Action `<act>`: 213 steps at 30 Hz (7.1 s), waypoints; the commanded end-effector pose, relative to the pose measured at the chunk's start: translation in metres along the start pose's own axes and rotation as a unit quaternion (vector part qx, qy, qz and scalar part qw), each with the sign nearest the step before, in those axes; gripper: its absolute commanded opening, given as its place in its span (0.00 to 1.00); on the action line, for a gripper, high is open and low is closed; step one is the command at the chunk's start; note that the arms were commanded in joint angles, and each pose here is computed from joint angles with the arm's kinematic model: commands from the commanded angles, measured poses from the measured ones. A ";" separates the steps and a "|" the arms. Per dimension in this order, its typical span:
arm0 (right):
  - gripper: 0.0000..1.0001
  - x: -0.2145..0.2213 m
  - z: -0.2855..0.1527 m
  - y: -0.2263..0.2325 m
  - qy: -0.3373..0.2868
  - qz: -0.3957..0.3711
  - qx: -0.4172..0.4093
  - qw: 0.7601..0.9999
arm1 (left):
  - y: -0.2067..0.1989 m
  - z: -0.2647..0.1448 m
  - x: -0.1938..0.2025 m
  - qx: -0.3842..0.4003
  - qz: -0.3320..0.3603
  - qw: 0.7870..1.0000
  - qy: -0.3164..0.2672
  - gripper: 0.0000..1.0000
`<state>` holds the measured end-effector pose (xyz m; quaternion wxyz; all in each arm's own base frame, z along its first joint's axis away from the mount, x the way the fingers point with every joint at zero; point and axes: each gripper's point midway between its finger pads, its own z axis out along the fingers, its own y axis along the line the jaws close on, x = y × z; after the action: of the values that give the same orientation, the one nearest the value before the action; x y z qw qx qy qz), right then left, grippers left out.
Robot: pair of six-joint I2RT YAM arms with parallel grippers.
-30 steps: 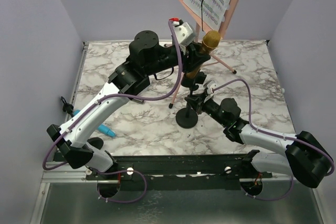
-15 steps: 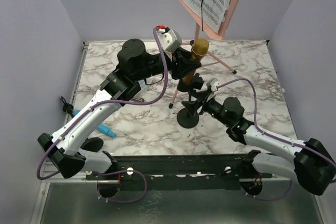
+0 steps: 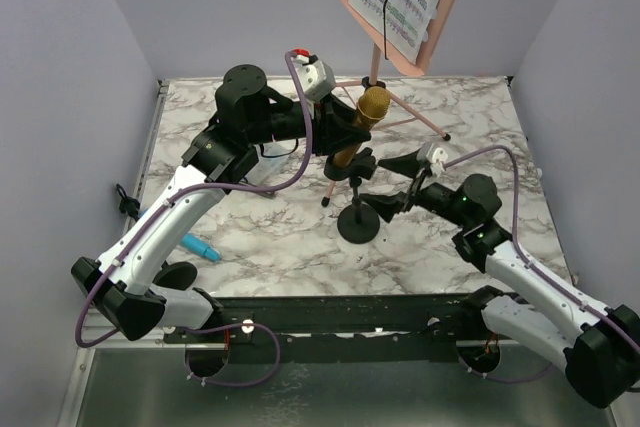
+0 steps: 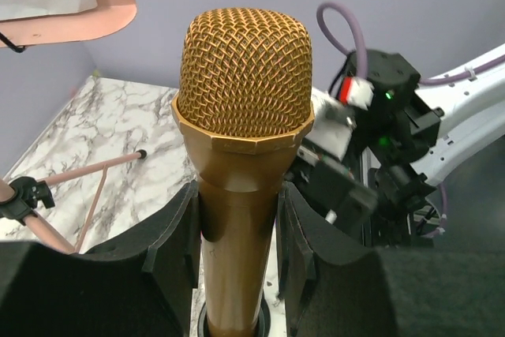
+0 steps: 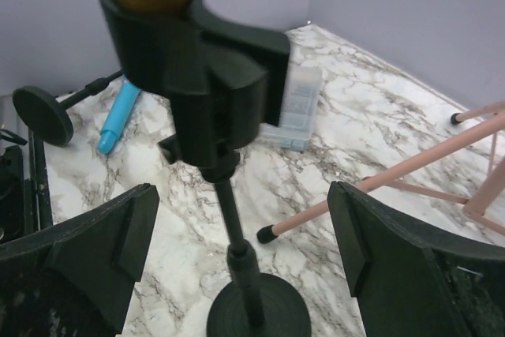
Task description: Set up the instrument practice props
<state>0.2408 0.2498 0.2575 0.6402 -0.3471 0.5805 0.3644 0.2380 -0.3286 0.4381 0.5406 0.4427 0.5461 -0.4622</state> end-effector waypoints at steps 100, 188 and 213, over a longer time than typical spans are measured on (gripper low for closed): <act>0.51 0.044 -0.007 -0.063 -0.039 0.083 0.229 0.969 | 0.016 0.036 0.004 -0.094 -0.022 0.984 -0.152 0.00; 0.56 0.031 -0.081 -0.028 0.033 0.176 0.255 0.950 | -0.010 0.046 0.184 -0.107 -0.098 0.983 0.113 0.00; 0.60 0.061 -0.037 -0.020 -0.032 0.086 0.154 0.984 | -0.025 -0.023 0.090 -0.180 -0.147 0.972 0.047 0.99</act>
<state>0.2294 0.2147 0.1577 0.6034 -0.1948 0.6917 0.3456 0.2116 -0.3443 0.3146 0.4807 0.3180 0.6977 -0.4255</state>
